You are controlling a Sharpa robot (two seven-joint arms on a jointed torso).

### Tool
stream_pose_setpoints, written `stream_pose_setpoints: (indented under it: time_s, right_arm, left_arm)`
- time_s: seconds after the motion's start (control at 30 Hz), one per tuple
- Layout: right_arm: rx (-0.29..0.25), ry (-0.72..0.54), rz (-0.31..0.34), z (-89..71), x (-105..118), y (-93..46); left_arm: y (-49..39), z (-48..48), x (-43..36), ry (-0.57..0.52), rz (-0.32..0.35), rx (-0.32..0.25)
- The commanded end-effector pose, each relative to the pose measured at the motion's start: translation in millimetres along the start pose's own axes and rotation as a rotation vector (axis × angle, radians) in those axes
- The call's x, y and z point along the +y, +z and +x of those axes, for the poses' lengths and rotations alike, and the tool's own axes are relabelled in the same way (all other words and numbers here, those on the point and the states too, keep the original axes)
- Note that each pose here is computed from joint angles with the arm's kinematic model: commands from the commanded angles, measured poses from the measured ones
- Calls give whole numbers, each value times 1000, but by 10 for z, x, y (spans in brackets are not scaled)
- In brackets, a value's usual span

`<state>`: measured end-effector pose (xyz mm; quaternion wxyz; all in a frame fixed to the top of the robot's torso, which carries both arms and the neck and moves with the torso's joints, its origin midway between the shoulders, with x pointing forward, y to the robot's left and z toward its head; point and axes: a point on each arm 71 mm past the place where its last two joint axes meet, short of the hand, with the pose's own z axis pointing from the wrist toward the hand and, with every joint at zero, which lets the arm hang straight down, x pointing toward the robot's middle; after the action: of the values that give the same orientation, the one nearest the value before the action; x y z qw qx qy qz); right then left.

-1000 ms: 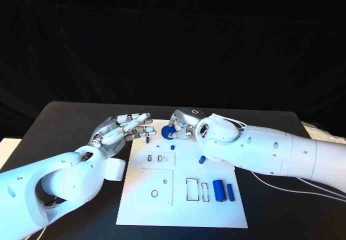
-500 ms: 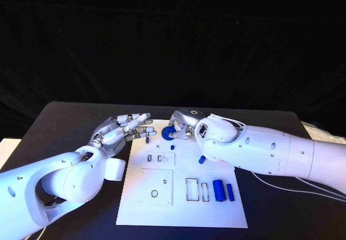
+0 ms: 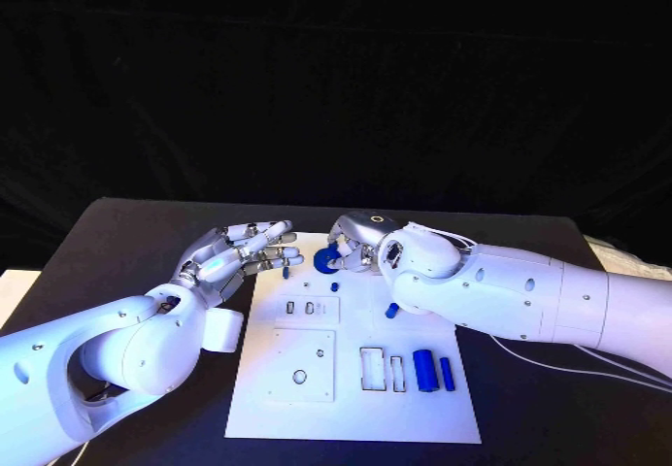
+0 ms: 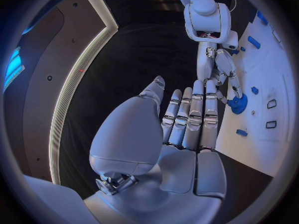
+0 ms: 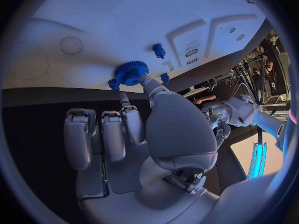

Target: Assemble the parts on the task board

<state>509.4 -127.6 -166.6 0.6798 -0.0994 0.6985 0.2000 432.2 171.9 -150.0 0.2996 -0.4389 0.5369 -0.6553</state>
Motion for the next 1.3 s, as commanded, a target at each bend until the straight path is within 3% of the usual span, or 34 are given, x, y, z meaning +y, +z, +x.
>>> stream_pose_setpoints:
  time_s: [0.03, 0.17, 0.3, 0.47, 0.6, 0.97, 1.3]
  right_arm:
    - [-56, 34, -5, -48, -39, -63]
    - [-101, 111, -13, -130, -181, -216]
    - [-101, 210, -28, -229, -412, -405]
    - [-136, 313, -114, -373, -720, -656]
    - [-137, 335, -105, -410, -960, -790]
    - [-99, 314, 17, -332, -1551, -948]
    - [-61, 312, 42, -206, -1672, -1010]
  left_arm:
    - [3, 20, -9, -5, 6, 24]
    - [0, 5, -11, -3, 6, 21]
    - [-4, -9, -15, -2, 8, 18]
    - [1, -17, -13, -2, 9, 17]
    - [8, -29, -7, -1, 8, 14]
    - [21, -36, 17, -1, 5, 12]
    - [35, -58, 34, 1, 3, 6]
